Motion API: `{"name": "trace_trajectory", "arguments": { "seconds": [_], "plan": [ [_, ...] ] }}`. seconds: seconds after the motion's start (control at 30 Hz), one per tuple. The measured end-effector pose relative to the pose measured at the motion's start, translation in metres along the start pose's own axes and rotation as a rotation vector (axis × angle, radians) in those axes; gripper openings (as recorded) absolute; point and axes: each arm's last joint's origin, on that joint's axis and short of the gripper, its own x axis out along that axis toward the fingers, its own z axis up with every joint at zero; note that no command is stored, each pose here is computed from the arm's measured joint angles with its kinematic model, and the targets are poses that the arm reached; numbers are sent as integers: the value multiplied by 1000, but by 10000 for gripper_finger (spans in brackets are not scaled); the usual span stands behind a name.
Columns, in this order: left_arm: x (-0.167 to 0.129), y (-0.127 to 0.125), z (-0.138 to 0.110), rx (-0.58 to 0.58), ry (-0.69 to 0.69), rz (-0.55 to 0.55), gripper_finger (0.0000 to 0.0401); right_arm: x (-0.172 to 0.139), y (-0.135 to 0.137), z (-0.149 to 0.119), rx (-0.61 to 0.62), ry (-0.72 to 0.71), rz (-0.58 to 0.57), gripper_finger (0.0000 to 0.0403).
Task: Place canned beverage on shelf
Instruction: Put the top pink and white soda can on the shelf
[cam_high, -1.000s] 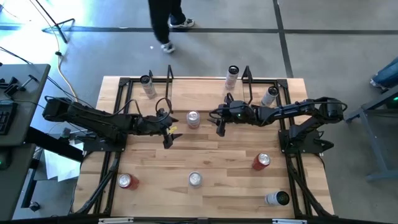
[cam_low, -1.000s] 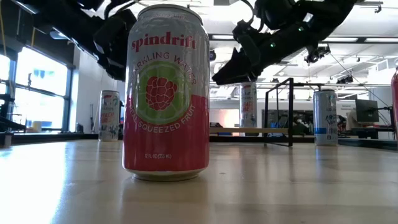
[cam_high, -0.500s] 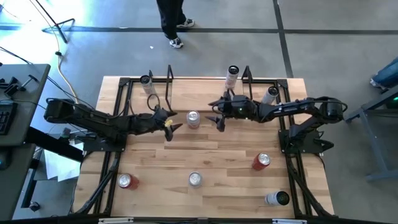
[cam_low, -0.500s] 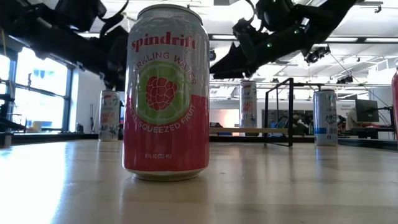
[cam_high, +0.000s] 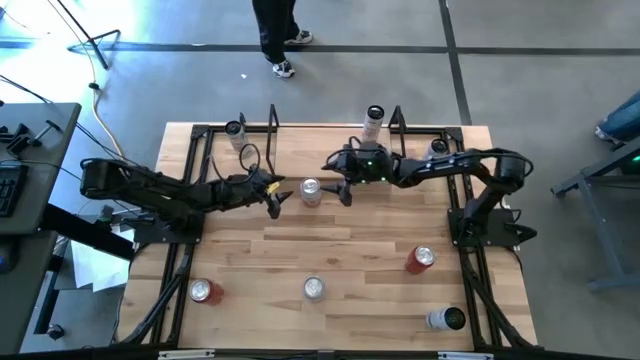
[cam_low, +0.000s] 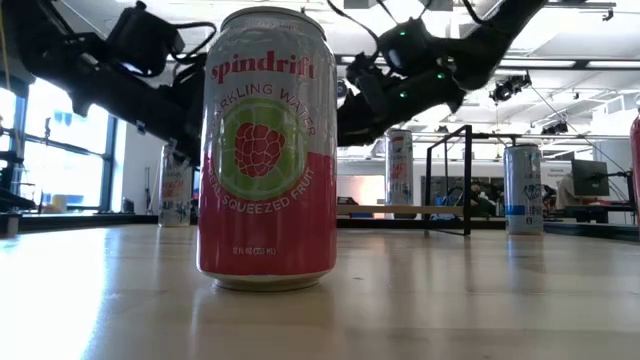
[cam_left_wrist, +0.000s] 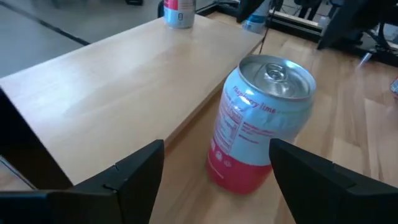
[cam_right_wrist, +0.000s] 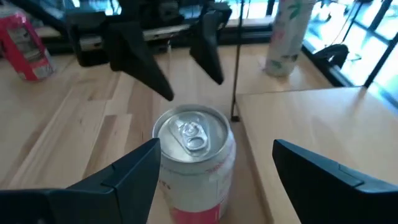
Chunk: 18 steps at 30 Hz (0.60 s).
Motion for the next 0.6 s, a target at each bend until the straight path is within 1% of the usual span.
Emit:
{"name": "trace_trajectory", "arguments": {
  "seconds": [0.1, 0.2, 0.4, 0.5, 0.6],
  "plan": [
    [4, 1, -2, -19, 5, -13, 278, 6, 1, 3, -15, 12, 13, 295],
    [8, 1, -3, -23, -10, -32, 278, 9, 1, 3, -13, 12, 60, 295],
    [16, 5, -7, -19, -9, -51, 278, 18, 0, -7, -41, 14, 63, 295],
    [18, 7, -9, -19, 0, -42, 278, 22, 0, -10, -68, 4, 72, 295],
    [19, 8, -9, -18, 2, -40, 278, 27, -1, -15, -67, 4, 83, 295]
  ]
}}
